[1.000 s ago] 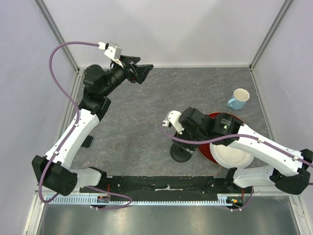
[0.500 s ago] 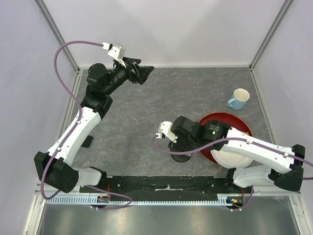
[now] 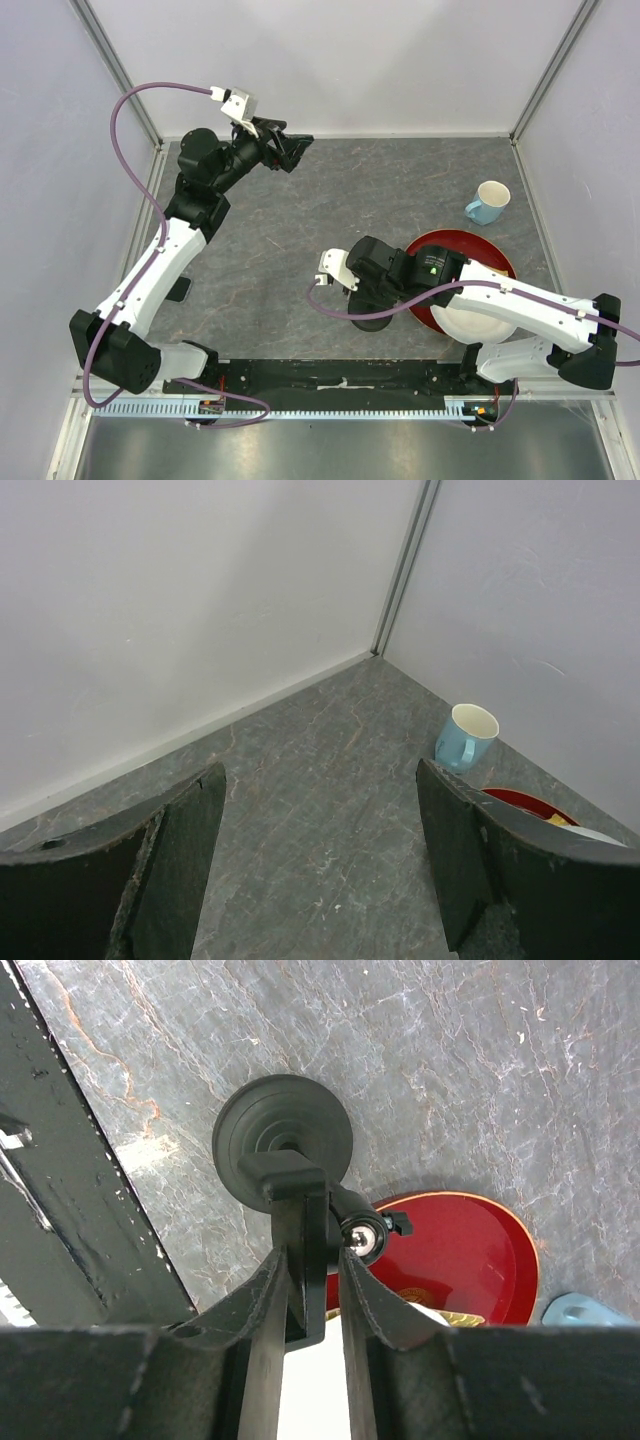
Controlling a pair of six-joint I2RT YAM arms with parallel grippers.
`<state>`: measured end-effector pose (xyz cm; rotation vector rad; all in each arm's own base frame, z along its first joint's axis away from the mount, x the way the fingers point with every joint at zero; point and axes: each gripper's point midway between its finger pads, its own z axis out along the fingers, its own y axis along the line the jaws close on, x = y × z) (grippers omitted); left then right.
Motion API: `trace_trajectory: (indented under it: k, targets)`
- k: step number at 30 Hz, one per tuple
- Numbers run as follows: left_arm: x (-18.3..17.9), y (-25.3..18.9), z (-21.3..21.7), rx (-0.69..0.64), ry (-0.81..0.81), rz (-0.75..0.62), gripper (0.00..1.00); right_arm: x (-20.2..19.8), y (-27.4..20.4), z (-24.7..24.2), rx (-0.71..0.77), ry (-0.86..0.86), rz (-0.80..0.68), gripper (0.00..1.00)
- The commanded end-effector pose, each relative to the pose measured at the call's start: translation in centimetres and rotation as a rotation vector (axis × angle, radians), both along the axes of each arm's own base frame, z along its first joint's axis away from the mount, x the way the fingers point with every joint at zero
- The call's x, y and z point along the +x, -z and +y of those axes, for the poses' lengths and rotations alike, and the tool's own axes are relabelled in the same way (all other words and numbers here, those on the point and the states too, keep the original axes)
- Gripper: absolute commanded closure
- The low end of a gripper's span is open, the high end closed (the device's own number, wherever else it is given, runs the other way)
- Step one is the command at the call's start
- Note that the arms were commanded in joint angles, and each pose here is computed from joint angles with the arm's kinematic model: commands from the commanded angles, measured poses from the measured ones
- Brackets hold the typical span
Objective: Place the phone on the phone stand
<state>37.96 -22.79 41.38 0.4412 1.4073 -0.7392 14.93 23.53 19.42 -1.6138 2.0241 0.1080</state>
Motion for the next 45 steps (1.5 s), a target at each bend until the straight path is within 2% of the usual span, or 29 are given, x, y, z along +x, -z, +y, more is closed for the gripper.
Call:
trace_trajectory:
  k: [1,4,8,14,18,23,24,27,31,35,39,40,45]
  targets:
    - [-0.1,-2.6,0.4,0.011,-0.023,-0.081,0.17,-0.8,1.3,0.9,-0.005,-0.031,0.042,0.58]
    - [0.0,-2.3,0.3,0.014,-0.018,-0.077,0.17,-0.1,1.0,0.5,-0.009,0.001,0.003,0.45]
    - [-0.1,-2.5,0.3,0.013,-0.014,-0.08,0.17,0.5,1.2,0.1,-0.026,0.025,-0.025,0.41]
    - [-0.1,-2.4,0.3,0.015,-0.014,-0.08,0.17,0.7,2.0,0.2,-0.038,0.036,-0.026,0.41]
    - [0.0,-2.3,0.3,0.016,-0.019,-0.079,0.17,0.9,1.9,0.3,-0.033,0.039,-0.033,0.5]
    - [0.2,-2.3,0.4,0.019,-0.032,-0.08,0.17,1.6,1.9,0.5,-0.029,0.067,-0.064,0.69]
    - [0.3,-2.1,0.5,0.023,-0.035,-0.078,0.17,1.7,1.9,0.7,-0.03,0.07,-0.068,0.73]
    - [0.6,-2.0,0.7,0.026,-0.056,-0.08,0.16,2.6,1.8,0.9,-0.037,0.095,-0.1,1.0]
    - [1.0,-1.7,1.1,0.036,-0.086,-0.079,0.16,4.1,0.7,0.9,-0.022,0.144,-0.187,1.0]
    - [1.2,-1.6,1.4,0.045,-0.105,-0.076,0.16,5.9,-2.6,1.4,0.077,0.159,-0.313,1.0]
    - [1.4,-1.4,1.5,0.05,-0.113,-0.075,0.16,6.3,-3.8,2.9,0.153,0.022,-0.345,1.0]
    - [1.5,-1.3,1.5,0.053,-0.115,-0.075,0.16,7.2,-4.1,2.9,0.172,0.031,-0.352,1.0]
    - [1.9,-1.2,2.1,0.068,-0.155,-0.078,0.16,10.4,-3.3,3.8,0.185,-0.022,-0.271,1.0]
